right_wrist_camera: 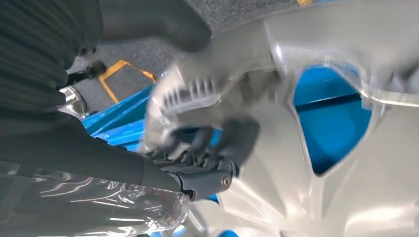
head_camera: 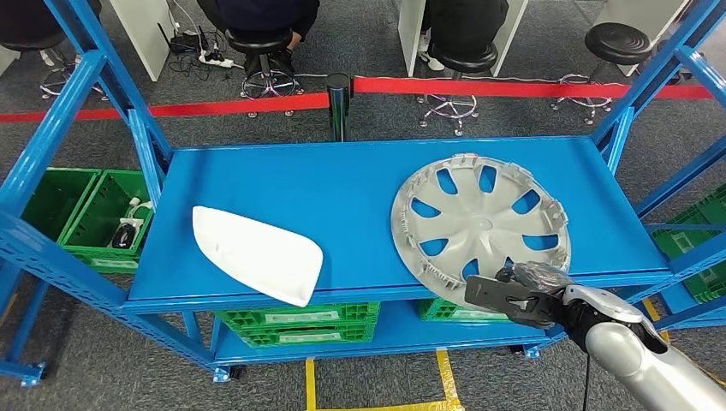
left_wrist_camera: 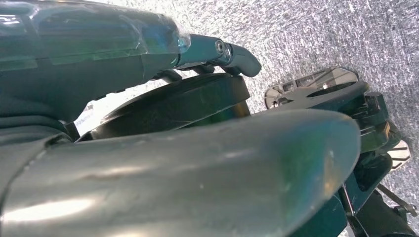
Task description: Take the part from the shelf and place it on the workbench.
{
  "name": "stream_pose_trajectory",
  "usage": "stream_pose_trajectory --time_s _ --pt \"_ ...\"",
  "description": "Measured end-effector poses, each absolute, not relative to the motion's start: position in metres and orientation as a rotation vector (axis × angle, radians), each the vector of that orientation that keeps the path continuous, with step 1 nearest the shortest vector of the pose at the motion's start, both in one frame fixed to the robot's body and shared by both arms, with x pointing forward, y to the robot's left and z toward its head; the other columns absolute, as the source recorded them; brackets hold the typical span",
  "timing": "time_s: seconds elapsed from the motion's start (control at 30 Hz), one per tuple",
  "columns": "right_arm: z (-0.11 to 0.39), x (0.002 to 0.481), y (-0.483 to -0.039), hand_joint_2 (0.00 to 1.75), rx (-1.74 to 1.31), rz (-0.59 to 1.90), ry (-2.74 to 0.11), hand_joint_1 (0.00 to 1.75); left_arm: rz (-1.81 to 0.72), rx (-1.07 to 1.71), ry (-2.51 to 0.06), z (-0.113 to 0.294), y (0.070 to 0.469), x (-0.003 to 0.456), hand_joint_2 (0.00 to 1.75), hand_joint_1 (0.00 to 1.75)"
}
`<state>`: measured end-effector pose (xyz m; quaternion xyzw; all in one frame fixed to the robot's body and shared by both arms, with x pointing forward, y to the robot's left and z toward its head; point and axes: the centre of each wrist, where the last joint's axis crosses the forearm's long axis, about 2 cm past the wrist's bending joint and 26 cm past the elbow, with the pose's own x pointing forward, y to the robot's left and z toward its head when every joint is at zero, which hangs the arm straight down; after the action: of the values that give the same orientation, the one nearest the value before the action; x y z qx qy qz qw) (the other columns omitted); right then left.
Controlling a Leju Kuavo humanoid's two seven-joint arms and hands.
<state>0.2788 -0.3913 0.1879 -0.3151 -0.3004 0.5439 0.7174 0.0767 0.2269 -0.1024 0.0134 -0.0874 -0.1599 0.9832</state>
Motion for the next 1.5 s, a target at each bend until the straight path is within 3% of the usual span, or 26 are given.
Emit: stream_pose_trajectory --time_s 0.8,1.07,1.3,1.43,1.5 --pt "0.184 0.273 -0.383 1.75 -0.667 1.201 -0.71 1.75 -0.31 0.031 -0.182 -0.102 0.227 0.077 0.0 0.0" --pt "0.207 0.278 -0.37 1.75 -0.747 1.055 -1.116 1.75 -0.298 0.03 -0.184 -0.103 0.228 0.077 0.0 0.0" --pt "0.216 0.275 -0.362 1.75 -0.745 1.025 -1.276 1.75 -0.298 0.027 -0.19 -0.102 0.227 0.077 0.0 0.0" --pt "0.221 0.27 -0.355 1.75 -0.75 0.974 -1.443 1.75 -0.305 0.022 -0.23 -0.102 0.227 0.077 1.75 0.0" --pt "0.226 0.267 -0.351 1.75 -0.757 0.943 -1.522 1.75 -0.317 0.024 -0.258 -0.102 0.227 0.077 1.75 0.0"
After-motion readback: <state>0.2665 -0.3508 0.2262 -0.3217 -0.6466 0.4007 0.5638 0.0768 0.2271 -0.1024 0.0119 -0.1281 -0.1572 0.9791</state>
